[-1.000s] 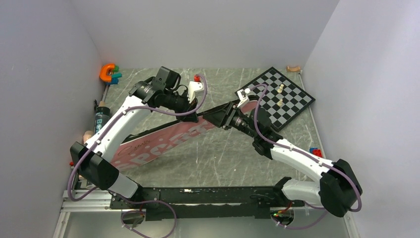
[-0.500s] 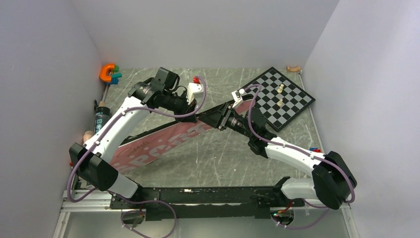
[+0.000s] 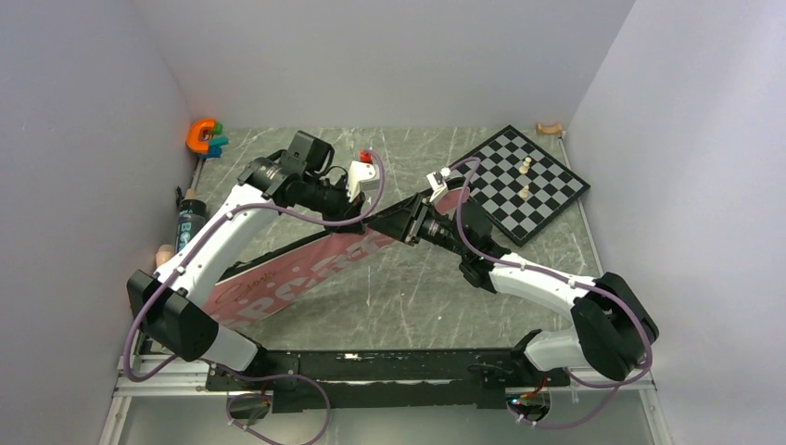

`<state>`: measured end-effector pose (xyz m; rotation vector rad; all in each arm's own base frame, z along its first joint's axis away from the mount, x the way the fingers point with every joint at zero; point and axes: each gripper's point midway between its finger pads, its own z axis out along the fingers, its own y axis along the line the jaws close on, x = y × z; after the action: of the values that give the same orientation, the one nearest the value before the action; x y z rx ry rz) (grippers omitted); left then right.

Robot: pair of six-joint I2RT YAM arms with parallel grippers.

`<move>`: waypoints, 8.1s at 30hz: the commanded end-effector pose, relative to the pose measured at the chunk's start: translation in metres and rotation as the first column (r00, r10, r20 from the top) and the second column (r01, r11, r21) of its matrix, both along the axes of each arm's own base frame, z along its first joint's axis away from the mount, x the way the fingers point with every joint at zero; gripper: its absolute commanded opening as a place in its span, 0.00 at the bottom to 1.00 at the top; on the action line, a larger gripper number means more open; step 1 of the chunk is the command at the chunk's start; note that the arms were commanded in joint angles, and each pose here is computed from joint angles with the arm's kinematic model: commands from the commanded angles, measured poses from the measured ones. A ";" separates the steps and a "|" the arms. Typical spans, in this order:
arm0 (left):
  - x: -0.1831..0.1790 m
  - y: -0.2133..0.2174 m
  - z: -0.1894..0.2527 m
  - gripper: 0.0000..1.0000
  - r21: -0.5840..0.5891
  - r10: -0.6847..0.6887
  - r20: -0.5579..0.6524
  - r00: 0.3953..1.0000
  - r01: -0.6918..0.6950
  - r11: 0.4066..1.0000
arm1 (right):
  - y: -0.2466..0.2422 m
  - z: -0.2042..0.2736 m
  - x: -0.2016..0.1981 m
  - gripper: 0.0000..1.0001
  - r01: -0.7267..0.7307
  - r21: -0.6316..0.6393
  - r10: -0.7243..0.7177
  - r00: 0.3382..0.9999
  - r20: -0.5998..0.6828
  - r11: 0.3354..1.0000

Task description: Pack up the badminton gear

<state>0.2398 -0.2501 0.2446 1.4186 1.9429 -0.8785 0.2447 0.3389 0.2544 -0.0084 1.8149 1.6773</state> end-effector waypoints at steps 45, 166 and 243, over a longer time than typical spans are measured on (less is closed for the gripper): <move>-0.041 -0.004 0.014 0.11 -0.061 -0.117 0.035 0.993 0.119 0.991 | -0.048 0.061 0.030 0.00 0.103 0.139 -0.115 0.990 0.077 0.985; -0.013 -0.103 -0.030 0.02 0.244 -0.462 0.248 0.851 0.407 0.880 | -0.238 -0.034 0.028 0.51 0.469 -0.516 -0.525 0.850 0.044 0.716; 0.068 0.289 -0.052 0.99 0.155 0.818 0.382 0.430 -0.902 0.402 | -0.161 -0.110 0.048 1.00 0.274 -0.678 -0.460 0.881 -0.107 0.682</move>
<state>0.3260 -0.0114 0.2066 0.5783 2.1842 0.0864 0.2795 0.1501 0.1238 0.3654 2.3677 0.6335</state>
